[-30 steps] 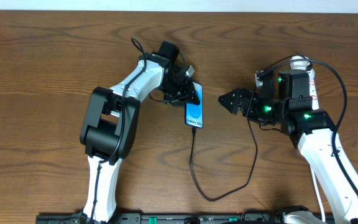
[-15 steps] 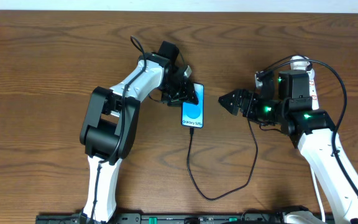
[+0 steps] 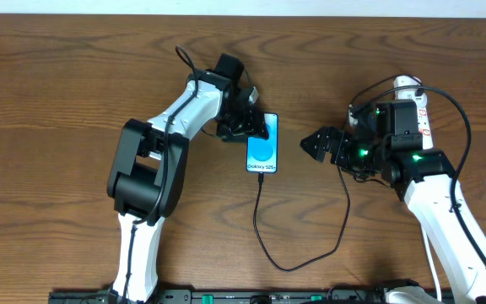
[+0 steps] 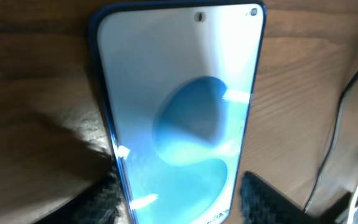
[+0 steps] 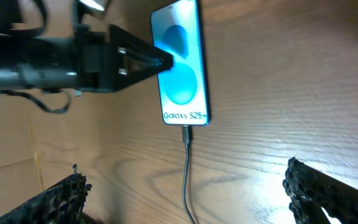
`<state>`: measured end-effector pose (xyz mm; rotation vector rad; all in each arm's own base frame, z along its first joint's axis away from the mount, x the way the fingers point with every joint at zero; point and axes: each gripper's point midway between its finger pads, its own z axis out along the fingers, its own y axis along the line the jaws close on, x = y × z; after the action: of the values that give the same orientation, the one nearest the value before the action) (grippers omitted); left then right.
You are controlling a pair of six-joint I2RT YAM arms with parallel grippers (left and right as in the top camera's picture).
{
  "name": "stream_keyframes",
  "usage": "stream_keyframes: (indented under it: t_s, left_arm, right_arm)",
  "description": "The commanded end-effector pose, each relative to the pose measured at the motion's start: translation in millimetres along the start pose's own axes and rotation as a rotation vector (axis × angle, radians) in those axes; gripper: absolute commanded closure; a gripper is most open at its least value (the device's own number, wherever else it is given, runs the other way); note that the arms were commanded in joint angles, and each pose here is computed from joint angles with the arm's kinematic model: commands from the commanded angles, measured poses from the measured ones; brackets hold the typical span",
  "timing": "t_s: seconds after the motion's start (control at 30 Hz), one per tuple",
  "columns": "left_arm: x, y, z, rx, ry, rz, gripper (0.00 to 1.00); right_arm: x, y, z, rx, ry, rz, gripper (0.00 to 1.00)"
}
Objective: Plug charger to phone and switch on socket
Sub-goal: 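Open the left gripper and lift it away from the phone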
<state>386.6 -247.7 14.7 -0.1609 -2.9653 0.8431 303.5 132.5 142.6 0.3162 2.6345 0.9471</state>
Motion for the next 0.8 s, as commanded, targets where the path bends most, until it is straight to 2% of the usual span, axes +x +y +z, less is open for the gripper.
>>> stream_keyframes:
  t_s: [0.0, 0.07, 0.13, 0.2, 0.33, 0.43, 0.63, 0.77]
  left_arm:
    - [-1.4, 33.2, 3.9, -0.156, -0.017, -0.020, 0.22]
    - [-1.0, 38.3, 2.5, -0.178, -0.017, -0.026, 0.06]
    - [-1.7, 43.5, -3.0, -0.193, -0.015, -0.042, 0.04]
    - [-3.8, 49.2, -13.1, -0.219, -0.016, -0.061, 0.04]
    - [-16.0, 61.2, -65.6, -0.308, -0.096, -0.092, 0.03]
    - [-25.2, 59.6, -133.6, -0.369, -0.247, -0.090, 0.03]
    - [-18.6, 23.7, -250.3, -0.337, -0.545, -0.048, 0.03]
    - [-7.9, 11.1, -285.0, -0.321, -0.632, -0.033, 0.03]
  right_arm:
    - [-6.2, -4.3, -4.6, 0.034, -0.032, -0.014, 0.01]
    - [-6.0, -5.0, -4.6, 0.038, -0.031, -0.015, 0.01]
    - [-4.2, -10.1, -4.8, 0.064, -0.027, -0.021, 0.01]
    - [-1.6, -17.2, -5.3, 0.099, -0.020, -0.039, 0.01]
    - [2.3, -21.2, -5.8, 0.118, -0.006, -0.047, 0.01]
    - [1.0, -24.2, -8.4, 0.144, -0.010, -0.042, 0.01]
    - [-26.9, -39.3, -50.9, 0.422, -0.025, -0.032, 0.01]
    - [-58.1, -43.0, -77.3, 0.555, -0.017, -0.013, 0.01]
